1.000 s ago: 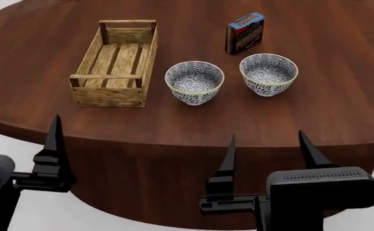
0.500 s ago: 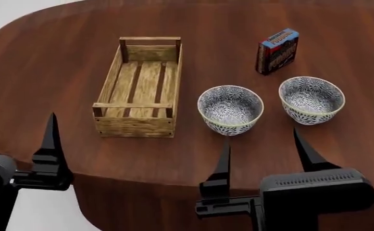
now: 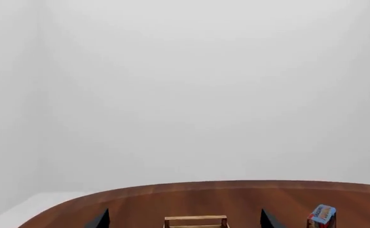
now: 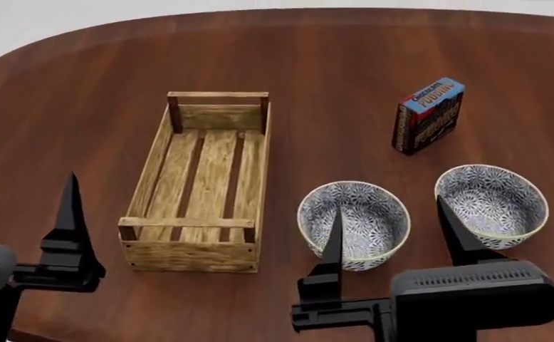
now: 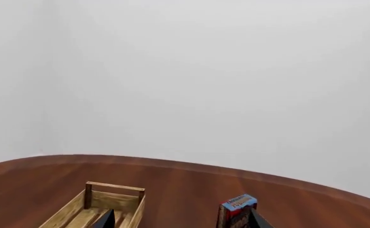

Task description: Stack the left bowl on the right bowl and place them in the tray.

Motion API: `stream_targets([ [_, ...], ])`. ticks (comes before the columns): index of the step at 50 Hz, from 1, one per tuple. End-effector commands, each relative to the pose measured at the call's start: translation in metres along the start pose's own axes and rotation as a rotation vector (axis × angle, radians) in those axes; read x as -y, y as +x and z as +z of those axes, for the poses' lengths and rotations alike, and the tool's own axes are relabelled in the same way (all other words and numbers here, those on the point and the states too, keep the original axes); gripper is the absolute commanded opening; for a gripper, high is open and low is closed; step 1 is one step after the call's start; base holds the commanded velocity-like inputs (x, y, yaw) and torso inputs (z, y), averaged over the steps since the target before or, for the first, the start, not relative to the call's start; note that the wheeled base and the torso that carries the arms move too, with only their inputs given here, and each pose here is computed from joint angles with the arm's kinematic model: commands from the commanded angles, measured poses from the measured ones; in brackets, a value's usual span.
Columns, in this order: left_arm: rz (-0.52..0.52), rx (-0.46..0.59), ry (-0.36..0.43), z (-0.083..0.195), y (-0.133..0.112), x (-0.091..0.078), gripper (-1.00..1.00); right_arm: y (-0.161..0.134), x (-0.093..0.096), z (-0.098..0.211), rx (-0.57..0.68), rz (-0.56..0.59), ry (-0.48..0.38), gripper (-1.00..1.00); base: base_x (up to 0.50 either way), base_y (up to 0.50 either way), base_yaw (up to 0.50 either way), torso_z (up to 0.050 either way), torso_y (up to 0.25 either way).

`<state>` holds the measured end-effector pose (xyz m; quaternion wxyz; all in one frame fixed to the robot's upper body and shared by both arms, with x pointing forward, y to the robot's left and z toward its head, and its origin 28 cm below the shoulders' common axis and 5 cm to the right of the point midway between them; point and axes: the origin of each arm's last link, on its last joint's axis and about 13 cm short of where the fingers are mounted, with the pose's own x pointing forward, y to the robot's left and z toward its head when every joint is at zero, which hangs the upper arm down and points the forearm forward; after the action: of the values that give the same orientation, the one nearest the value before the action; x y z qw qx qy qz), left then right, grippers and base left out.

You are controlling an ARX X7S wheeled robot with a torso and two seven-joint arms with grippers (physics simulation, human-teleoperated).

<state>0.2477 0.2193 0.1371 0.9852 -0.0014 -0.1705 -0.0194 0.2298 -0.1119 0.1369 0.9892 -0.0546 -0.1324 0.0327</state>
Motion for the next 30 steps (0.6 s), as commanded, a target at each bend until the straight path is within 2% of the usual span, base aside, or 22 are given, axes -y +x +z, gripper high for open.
stream_targets([
  [1, 0.0, 0.005, -0.001, 0.0007, -0.0021, -0.0009, 1.0, 0.0007, -0.0014, -0.0017, -0.005, 0.003, 0.004, 1.0, 0.5, 0.03, 0.0, 0.0, 0.0],
  [30, -0.008, 0.008, 0.004, 0.0011, -0.0023, -0.0007, 1.0, 0.001, -0.001, -0.0022, -0.005, 0.001, 0.019, 1.0, 0.5, 0.03, 0.0, 0.0, 0.001],
])
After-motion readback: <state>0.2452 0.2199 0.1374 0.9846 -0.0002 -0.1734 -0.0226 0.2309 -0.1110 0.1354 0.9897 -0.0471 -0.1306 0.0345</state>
